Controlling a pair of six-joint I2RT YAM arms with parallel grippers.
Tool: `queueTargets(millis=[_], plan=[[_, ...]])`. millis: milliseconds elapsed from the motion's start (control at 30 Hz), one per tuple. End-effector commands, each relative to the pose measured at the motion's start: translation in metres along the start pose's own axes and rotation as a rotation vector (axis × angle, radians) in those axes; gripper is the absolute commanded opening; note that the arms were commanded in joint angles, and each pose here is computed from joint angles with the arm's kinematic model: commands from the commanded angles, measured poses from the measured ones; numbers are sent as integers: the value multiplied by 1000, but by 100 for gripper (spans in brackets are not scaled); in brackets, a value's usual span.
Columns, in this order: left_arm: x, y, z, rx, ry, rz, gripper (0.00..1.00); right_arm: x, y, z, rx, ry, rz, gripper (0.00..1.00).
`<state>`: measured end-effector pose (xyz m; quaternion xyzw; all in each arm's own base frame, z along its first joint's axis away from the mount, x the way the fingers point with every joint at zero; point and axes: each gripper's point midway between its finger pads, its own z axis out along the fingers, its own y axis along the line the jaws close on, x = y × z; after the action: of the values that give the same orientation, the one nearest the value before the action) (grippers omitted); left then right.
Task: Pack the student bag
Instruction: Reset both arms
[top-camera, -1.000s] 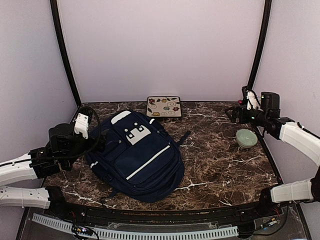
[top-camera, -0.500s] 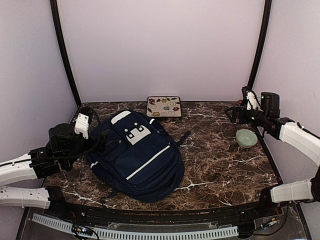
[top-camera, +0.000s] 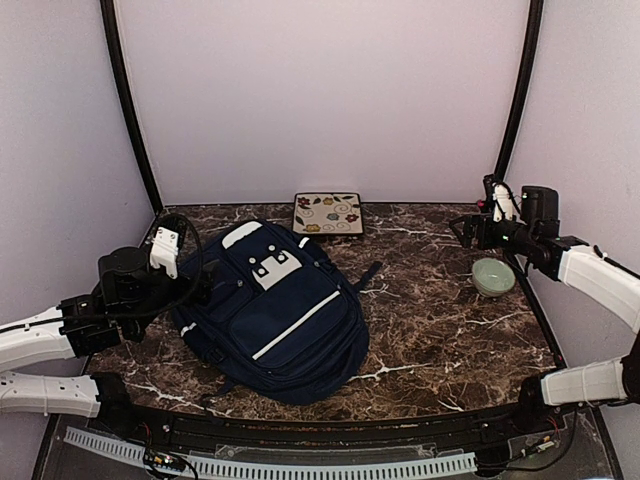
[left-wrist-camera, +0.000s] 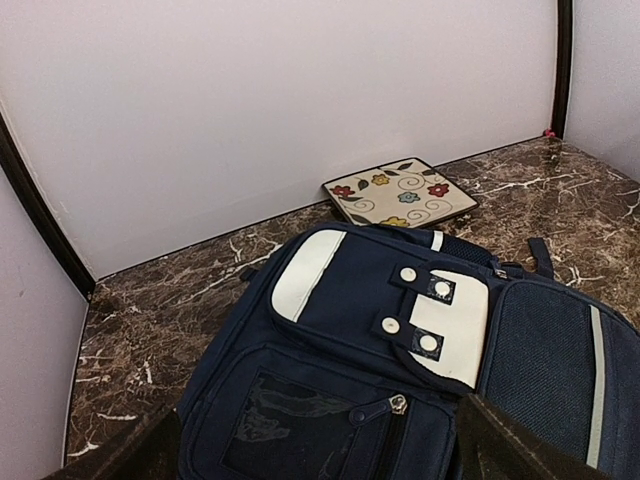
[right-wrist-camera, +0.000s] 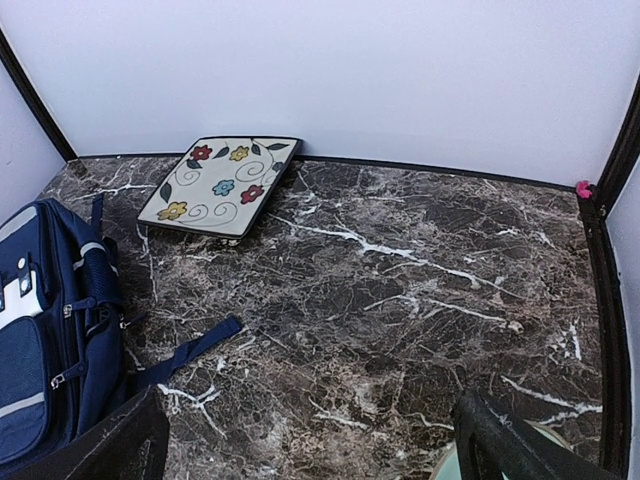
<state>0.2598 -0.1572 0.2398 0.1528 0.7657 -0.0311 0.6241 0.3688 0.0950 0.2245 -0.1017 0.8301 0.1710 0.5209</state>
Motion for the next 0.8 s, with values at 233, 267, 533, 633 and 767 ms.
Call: queueTargets(millis=[233, 267, 533, 633, 767], plan=[[0, -2, -1, 5, -8, 4, 99, -7, -1, -2, -1, -43, -6, 100], [1, -2, -1, 5, -6, 5, 99, -7, -1, -2, -1, -42, -6, 100], [1, -3, -1, 6, -5, 10, 99, -7, -1, -2, -1, -42, -6, 100], [2, -3, -1, 6, -4, 12, 99, -6, -1, -2, -1, -41, -5, 100], [3, -4, 0, 7, -2, 14, 99, -7, -1, -2, -1, -42, -5, 100]])
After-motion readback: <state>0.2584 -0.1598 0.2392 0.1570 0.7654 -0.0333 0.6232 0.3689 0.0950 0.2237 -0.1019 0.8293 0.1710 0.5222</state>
